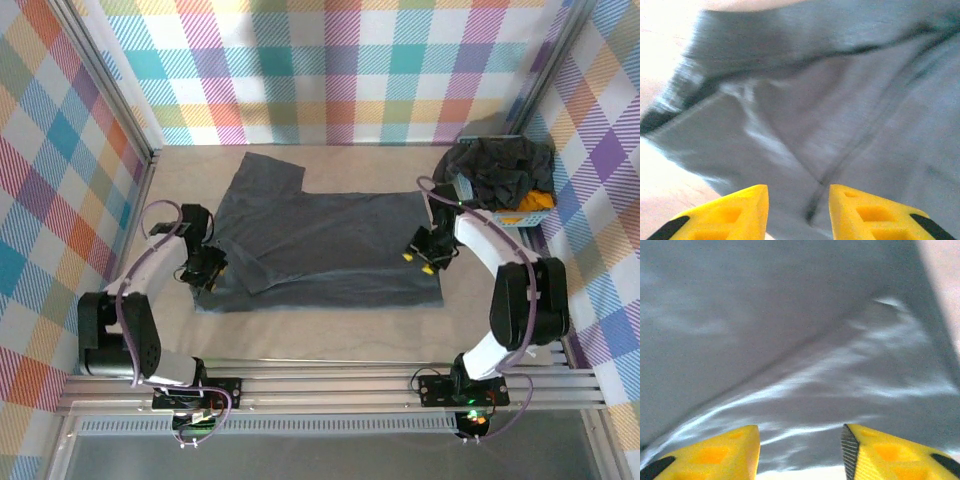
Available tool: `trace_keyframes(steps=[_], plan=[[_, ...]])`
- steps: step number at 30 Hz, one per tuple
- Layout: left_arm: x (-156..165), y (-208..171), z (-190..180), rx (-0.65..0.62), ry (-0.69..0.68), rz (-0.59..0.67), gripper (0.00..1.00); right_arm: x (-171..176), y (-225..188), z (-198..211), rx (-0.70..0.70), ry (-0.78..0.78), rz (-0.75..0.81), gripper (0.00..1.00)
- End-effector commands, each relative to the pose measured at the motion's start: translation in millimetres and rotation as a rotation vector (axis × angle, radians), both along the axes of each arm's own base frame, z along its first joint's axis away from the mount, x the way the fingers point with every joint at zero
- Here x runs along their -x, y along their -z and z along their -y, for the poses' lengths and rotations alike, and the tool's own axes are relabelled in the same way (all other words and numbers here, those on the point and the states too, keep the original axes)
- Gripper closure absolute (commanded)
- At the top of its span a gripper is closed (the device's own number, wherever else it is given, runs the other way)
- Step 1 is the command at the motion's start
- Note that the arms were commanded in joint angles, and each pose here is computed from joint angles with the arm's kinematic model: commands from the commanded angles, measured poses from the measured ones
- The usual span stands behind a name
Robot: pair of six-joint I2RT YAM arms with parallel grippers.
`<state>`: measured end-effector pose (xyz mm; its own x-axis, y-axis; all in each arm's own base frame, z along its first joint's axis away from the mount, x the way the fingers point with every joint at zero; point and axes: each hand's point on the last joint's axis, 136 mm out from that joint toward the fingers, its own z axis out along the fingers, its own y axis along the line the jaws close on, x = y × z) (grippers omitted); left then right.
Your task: Fold and stack the t-shirts
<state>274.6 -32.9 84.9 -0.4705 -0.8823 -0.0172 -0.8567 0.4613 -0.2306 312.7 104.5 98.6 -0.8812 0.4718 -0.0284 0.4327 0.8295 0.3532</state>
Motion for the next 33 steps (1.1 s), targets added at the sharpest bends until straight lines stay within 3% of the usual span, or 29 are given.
trace_keyframes(steps=[1,5,10,17,21,28,33], plan=[[8,4,46,0.15,-0.031,-0.015,0.59,-18,-39,-61,-0.283,-0.175,0.171,0.44],[9,22,82,0.224,-0.061,-0.034,0.55,-16,-61,-112,-0.503,-0.296,0.22,0.42],[22,42,86,0.202,-0.1,-0.119,0.51,-15,-62,-123,-0.514,-0.318,0.204,0.42],[15,55,85,0.203,-0.147,-0.094,0.5,-11,-61,-124,-0.535,-0.319,0.195,0.43],[13,61,82,0.177,-0.152,-0.098,0.6,-10,-60,-124,-0.538,-0.318,0.188,0.43],[-7,43,79,0.111,-0.064,-0.045,0.97,-9,-60,-123,-0.53,-0.313,0.182,0.45],[-29,27,88,0.033,0.117,-0.026,1.0,-9,-59,-122,-0.522,-0.307,0.179,0.47]])
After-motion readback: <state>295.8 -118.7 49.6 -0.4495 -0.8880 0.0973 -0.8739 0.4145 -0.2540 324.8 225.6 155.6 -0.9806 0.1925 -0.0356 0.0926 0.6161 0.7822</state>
